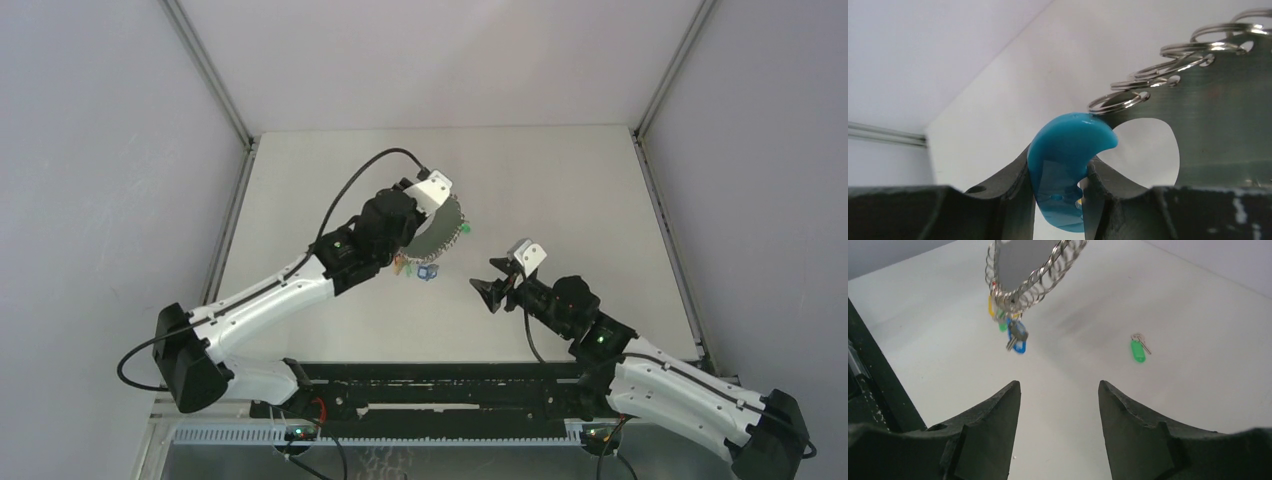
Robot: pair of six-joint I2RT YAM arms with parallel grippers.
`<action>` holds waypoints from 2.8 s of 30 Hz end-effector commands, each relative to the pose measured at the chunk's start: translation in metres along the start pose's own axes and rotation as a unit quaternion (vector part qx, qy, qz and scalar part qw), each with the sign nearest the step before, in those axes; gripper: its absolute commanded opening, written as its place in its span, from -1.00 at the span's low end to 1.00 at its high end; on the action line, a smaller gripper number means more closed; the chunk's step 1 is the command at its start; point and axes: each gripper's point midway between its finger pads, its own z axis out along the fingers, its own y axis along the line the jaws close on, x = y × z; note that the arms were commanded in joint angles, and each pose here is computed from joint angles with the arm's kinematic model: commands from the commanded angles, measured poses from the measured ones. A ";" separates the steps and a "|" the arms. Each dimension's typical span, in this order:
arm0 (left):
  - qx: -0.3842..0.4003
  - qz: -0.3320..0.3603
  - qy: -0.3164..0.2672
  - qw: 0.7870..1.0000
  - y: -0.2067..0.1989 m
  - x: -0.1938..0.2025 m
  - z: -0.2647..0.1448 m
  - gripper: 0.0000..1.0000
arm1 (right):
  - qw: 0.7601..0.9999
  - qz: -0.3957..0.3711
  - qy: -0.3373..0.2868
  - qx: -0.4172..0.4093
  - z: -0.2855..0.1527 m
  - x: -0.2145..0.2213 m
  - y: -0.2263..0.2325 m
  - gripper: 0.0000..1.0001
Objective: Put the keys on the keyring
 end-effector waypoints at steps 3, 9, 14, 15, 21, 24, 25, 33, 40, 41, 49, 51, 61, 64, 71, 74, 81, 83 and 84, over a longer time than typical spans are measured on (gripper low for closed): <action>-0.107 0.142 0.046 0.983 0.047 -0.041 -0.025 -0.69 | 0.985 -0.089 -0.130 -0.063 0.004 -0.033 0.020 0.13; -0.156 0.226 0.093 0.957 0.050 -0.045 -0.025 -0.78 | 0.973 -0.138 -0.163 -0.087 0.019 -0.030 0.031 0.08; -0.159 0.239 0.104 0.952 0.046 -0.045 -0.023 -0.80 | 0.962 -0.175 -0.181 -0.104 0.030 -0.027 0.045 -0.02; -0.160 0.237 0.103 0.953 0.046 -0.046 -0.023 -0.80 | 0.961 -0.182 -0.182 -0.105 0.033 -0.026 0.046 -0.02; -0.164 0.223 0.093 0.956 0.044 -0.051 -0.029 -0.80 | 0.952 -0.193 -0.209 -0.111 0.051 -0.028 0.057 -0.17; -0.173 0.219 0.094 0.956 0.047 -0.052 -0.032 -0.80 | 0.948 -0.199 -0.224 -0.105 0.060 -0.034 0.063 -0.29; -0.175 0.216 0.093 0.956 0.047 -0.053 -0.033 -0.80 | 0.948 -0.202 -0.226 -0.101 0.063 -0.034 0.065 -0.33; -0.185 0.206 0.090 0.957 0.051 -0.058 -0.041 -0.81 | 0.942 -0.199 -0.251 -0.102 0.084 -0.044 0.076 -0.51; -0.181 0.202 0.086 0.959 0.049 -0.059 -0.043 -0.81 | 0.945 -0.204 -0.250 -0.059 0.101 -0.045 0.069 -0.62; -0.180 0.203 0.086 0.959 0.049 -0.059 -0.043 -0.81 | 0.946 -0.204 -0.248 -0.050 0.102 -0.045 0.067 -0.63; -0.179 0.202 0.083 0.959 0.049 -0.060 -0.044 -0.81 | 0.953 -0.201 -0.227 -0.004 0.106 -0.036 0.057 -0.55; -0.179 0.200 0.082 0.960 0.049 -0.061 -0.045 -0.81 | 0.954 -0.199 -0.224 0.002 0.106 -0.034 0.055 -0.55; -0.178 0.199 0.081 0.960 0.049 -0.061 -0.045 -0.81 | 0.956 -0.199 -0.217 0.013 0.110 -0.032 0.051 -0.53; -0.177 0.199 0.080 0.960 0.048 -0.061 -0.046 -0.81 | 0.955 -0.198 -0.218 0.010 0.112 -0.032 0.053 -0.55; -0.175 0.199 0.079 0.961 0.047 -0.061 -0.046 -0.81 | 0.955 -0.197 -0.220 0.012 0.116 -0.034 0.053 -0.62; -0.174 0.199 0.078 0.961 0.046 -0.062 -0.046 -0.81 | 0.956 -0.196 -0.219 0.015 0.118 -0.034 0.052 -0.63; -0.172 0.201 0.080 0.961 0.045 -0.060 -0.046 -0.81 | 0.956 -0.192 -0.220 0.020 0.118 -0.036 0.050 -0.64; -0.171 0.201 0.080 0.961 0.044 -0.060 -0.045 -0.81 | 0.956 -0.191 -0.222 0.023 0.118 -0.038 0.049 -0.65; -0.170 0.201 0.080 0.961 0.044 -0.060 -0.045 -0.81 | 0.956 -0.191 -0.222 0.024 0.118 -0.038 0.049 -0.65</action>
